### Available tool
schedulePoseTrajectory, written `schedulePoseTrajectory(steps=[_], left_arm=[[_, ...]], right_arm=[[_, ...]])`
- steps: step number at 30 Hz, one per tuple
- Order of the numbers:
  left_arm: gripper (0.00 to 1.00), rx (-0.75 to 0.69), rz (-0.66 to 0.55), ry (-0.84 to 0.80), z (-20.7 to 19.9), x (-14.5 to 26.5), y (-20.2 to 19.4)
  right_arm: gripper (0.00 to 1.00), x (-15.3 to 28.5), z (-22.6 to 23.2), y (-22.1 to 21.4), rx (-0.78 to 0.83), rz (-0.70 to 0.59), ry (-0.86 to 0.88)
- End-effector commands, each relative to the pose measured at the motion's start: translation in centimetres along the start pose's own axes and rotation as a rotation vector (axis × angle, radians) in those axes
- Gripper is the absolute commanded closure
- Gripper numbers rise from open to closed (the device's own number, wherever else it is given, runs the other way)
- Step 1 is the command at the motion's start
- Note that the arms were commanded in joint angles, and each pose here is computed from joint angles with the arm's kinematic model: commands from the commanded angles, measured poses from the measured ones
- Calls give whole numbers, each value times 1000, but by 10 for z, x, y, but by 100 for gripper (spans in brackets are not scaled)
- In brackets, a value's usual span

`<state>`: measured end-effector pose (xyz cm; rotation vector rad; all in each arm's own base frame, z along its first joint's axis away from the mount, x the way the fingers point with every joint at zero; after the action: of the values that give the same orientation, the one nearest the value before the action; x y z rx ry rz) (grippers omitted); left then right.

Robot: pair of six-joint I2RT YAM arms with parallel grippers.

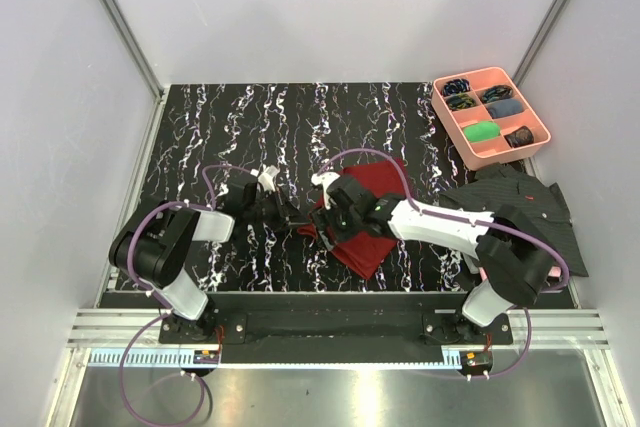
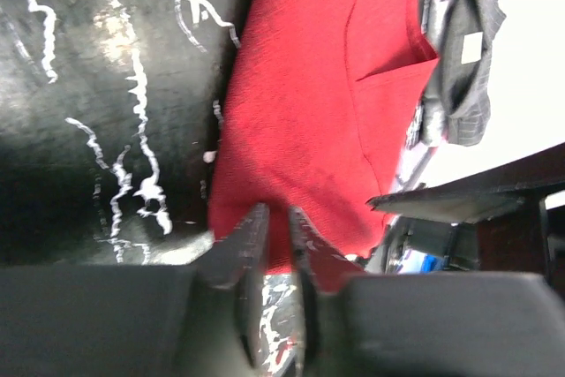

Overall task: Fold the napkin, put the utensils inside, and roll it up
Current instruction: Roll the napkin at the center of the board.

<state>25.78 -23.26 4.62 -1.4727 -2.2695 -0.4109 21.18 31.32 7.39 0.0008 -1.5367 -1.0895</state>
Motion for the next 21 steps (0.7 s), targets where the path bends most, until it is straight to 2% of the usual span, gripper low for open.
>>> schedulePoseTrajectory(steps=[1, 4, 9, 12, 14, 17, 21], left_arm=[[93, -16, 11, -91, -25, 0, 2], [99, -16, 8, -96, -29, 1, 4], [100, -12, 9, -73, -27, 2, 4], [87, -22, -5, -29, -20, 5, 4], [74, -41, -17, 19, -13, 7, 5], [63, -77, -48, 79, -8, 13, 9], [53, -95, -56, 147, 2, 18, 9]], right_arm=[[28, -4, -1, 26, 92, -70, -136], [29, -9, 0, 21, 135, -59, -196], [29, -19, 8, 8, 204, -22, -239], [29, -19, 9, 9, 194, -31, -239], [29, -17, 10, 12, 188, -44, -239], [29, -15, 9, 13, 187, -53, -242], [28, -14, 9, 12, 189, -52, -241]])
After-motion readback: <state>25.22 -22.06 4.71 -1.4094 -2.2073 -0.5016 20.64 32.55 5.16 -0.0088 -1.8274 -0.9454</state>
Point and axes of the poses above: each gripper's point midway between its finger pads, its own x axis back along the fingers, its own z axis along the line the jaws close on, y = z × x, the point moved 1 cm from there along x, back along the fingers, and after that the axes turned 14 degrees about x, right-handed, at the moved point
